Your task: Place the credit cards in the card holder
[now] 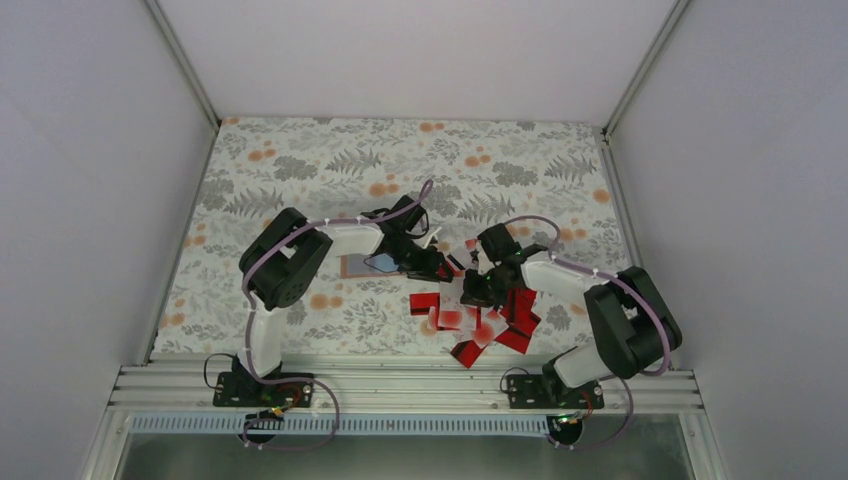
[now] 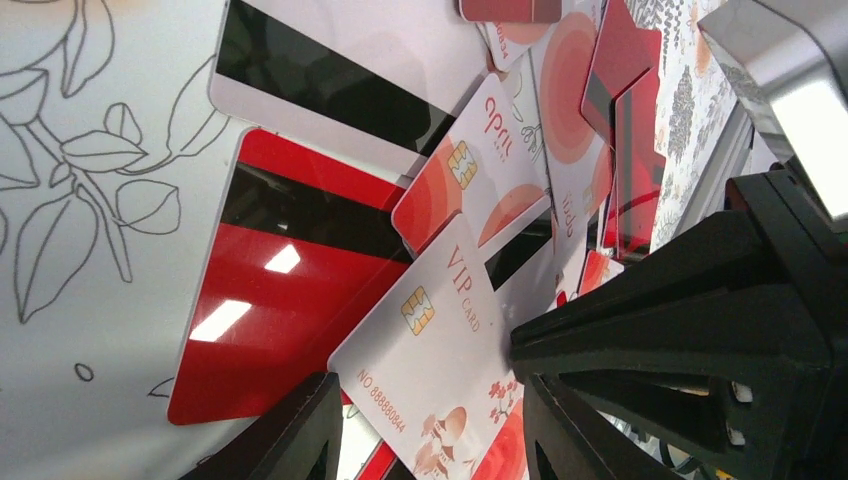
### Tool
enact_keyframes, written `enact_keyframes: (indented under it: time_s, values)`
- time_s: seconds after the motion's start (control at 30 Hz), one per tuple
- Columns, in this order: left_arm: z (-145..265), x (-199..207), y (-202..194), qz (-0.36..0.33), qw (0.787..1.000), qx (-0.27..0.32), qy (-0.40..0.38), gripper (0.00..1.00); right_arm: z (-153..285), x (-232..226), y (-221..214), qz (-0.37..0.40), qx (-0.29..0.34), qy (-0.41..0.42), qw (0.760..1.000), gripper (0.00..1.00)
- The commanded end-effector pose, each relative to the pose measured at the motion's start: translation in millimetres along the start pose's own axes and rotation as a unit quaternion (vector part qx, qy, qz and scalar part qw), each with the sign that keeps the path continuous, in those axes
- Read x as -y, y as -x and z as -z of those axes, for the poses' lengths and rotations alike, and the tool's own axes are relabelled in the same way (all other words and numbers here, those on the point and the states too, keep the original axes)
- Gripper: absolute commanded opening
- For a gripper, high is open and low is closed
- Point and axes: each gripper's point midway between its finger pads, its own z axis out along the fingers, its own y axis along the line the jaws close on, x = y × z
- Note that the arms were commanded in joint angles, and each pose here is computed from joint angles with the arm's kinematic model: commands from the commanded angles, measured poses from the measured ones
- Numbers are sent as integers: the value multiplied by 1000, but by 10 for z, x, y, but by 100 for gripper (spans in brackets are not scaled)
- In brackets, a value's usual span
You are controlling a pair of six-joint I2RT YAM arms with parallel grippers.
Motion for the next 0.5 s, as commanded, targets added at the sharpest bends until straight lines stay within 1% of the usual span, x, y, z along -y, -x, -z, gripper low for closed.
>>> enact_keyframes:
  time_s: [0.0,0.2,0.37,0.47]
  values:
    - [-41,-115,-26,27,999,-9,22,47,-256,475,-352,-28,-56,-72,995,4]
    - [-34,-162,-41,39,999,-9,36,50,-330,530,-396,-29,-64,-75,995,4]
    - [8,-206,-106,66,997,-12,45,51,-380,566,-419,-26,-67,-75,995,4]
    - [45,-295,-95,65,995,-13,80,51,-412,584,-430,-25,-70,-74,994,4]
